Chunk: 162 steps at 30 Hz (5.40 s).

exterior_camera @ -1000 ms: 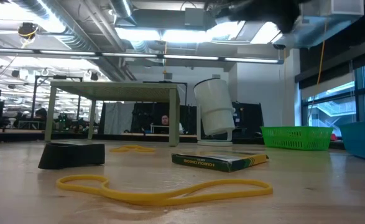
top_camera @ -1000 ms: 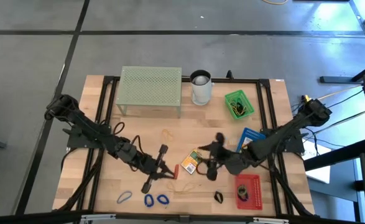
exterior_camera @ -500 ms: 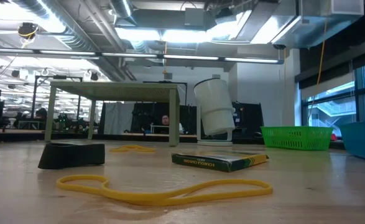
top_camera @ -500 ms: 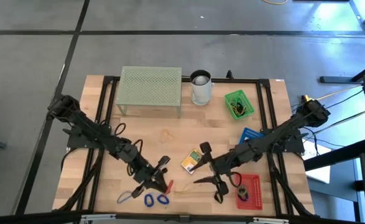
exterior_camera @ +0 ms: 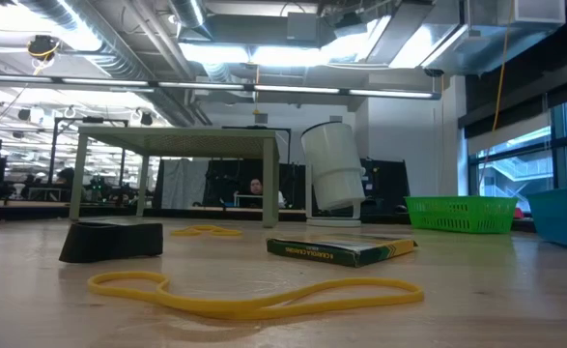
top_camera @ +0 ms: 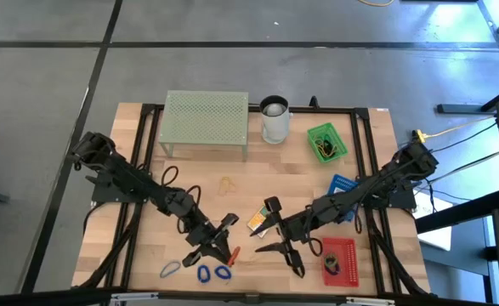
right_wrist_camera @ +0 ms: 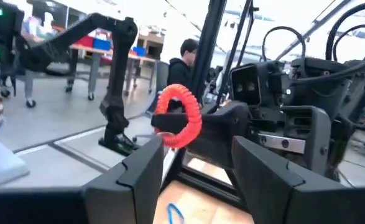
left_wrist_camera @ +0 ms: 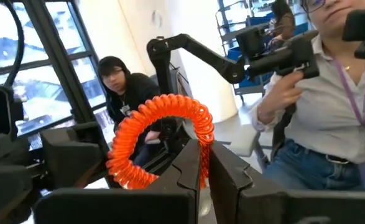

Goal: Pick & Place Office Desk Supplies
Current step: Put the orange spiral keychain into the red bin, then put the yellow spiral keychain into the red bin

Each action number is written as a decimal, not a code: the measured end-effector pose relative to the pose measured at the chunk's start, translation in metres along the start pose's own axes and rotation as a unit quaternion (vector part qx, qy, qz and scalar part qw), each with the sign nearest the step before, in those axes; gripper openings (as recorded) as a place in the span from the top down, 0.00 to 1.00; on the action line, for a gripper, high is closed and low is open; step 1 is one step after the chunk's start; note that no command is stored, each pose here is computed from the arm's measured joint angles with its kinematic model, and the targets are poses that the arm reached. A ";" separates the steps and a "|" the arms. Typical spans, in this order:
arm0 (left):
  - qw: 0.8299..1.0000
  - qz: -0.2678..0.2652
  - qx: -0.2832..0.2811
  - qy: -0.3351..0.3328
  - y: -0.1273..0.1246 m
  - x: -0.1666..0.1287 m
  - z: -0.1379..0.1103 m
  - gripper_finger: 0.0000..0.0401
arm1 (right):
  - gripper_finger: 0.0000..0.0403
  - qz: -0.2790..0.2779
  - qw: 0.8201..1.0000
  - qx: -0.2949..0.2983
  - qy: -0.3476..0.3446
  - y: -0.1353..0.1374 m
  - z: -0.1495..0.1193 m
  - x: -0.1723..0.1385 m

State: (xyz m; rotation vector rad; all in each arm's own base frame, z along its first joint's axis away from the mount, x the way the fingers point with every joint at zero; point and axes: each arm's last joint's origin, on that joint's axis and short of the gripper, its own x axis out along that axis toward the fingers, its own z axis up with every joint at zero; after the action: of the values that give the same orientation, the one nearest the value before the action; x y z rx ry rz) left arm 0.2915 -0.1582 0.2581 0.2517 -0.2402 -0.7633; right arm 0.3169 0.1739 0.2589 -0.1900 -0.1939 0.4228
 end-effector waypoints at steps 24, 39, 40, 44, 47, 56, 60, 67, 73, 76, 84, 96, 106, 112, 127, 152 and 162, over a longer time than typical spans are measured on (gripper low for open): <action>0.999 0.034 0.011 0.012 0.002 0.000 -0.001 0.97 | 0.52 0.035 0.998 0.050 0.019 -0.002 -0.005 0.055; 1.000 0.022 0.002 0.014 0.001 0.000 -0.002 0.96 | 0.96 0.043 0.997 0.066 0.028 0.000 -0.006 0.055; 1.000 0.023 -0.008 0.014 0.001 0.000 -0.002 0.95 | 0.96 0.043 0.996 0.066 0.028 0.000 -0.006 0.055; 0.999 0.026 -0.045 0.014 0.001 0.000 -0.002 0.90 | 0.93 0.042 0.995 0.084 0.030 0.000 -0.007 0.055; 0.998 0.031 -0.059 0.018 0.001 0.000 -0.003 0.84 | 0.96 0.040 0.993 0.102 0.047 -0.001 -0.004 0.053; 0.984 0.142 -0.073 0.073 0.006 -0.002 -0.011 0.71 | 0.95 -0.031 0.952 0.222 0.210 -0.002 0.023 0.018; 0.967 0.219 -0.070 0.114 0.010 -0.004 -0.016 0.69 | 0.93 -0.077 0.905 0.301 0.292 0.018 0.028 -0.003; 0.927 0.326 -0.065 0.172 0.013 -0.009 -0.024 0.69 | 0.96 -0.066 0.843 0.396 0.358 0.076 0.048 -0.038; 0.916 0.350 -0.069 0.183 0.014 -0.011 -0.026 0.69 | 0.95 -0.087 0.762 0.431 0.476 0.121 0.044 -0.076; 0.916 0.350 -0.070 0.183 0.014 -0.011 -0.026 0.69 | 0.95 -0.149 0.707 0.444 0.530 0.131 0.036 -0.098; 0.873 0.445 -0.081 0.184 0.018 -0.016 -0.023 0.69 | 0.95 -0.270 0.565 0.484 0.611 0.136 -0.001 -0.137; 0.855 0.456 -0.124 0.213 0.016 -0.027 -0.019 0.71 | 0.85 -0.294 0.543 0.481 0.622 0.133 -0.018 -0.146; 0.838 0.421 -0.221 0.268 0.001 -0.033 -0.032 0.73 | 0.61 -0.295 0.543 0.481 0.622 0.132 -0.018 -0.145; 0.767 0.432 -0.323 0.348 -0.025 -0.058 -0.028 0.70 | 0.46 -0.301 0.540 0.485 0.619 0.128 -0.019 -0.143; 0.393 0.587 -0.460 0.538 -0.081 -0.140 -0.040 0.53 | 0.38 -0.287 0.557 0.468 0.623 0.114 -0.024 -0.134; 0.297 0.635 -0.486 0.522 -0.089 -0.173 -0.091 0.58 | 0.39 -0.277 0.585 0.452 0.614 0.103 -0.027 -0.126; 0.294 0.626 -0.511 0.509 -0.090 -0.169 -0.092 0.75 | 0.39 -0.272 0.587 0.456 0.611 0.103 -0.027 -0.125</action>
State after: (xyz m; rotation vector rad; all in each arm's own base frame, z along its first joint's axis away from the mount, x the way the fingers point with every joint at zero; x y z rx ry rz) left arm 0.1431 -0.0885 0.1226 -0.7247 1.2487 1.0694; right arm 0.1715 0.2098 0.1918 0.6280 1.3332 -0.3404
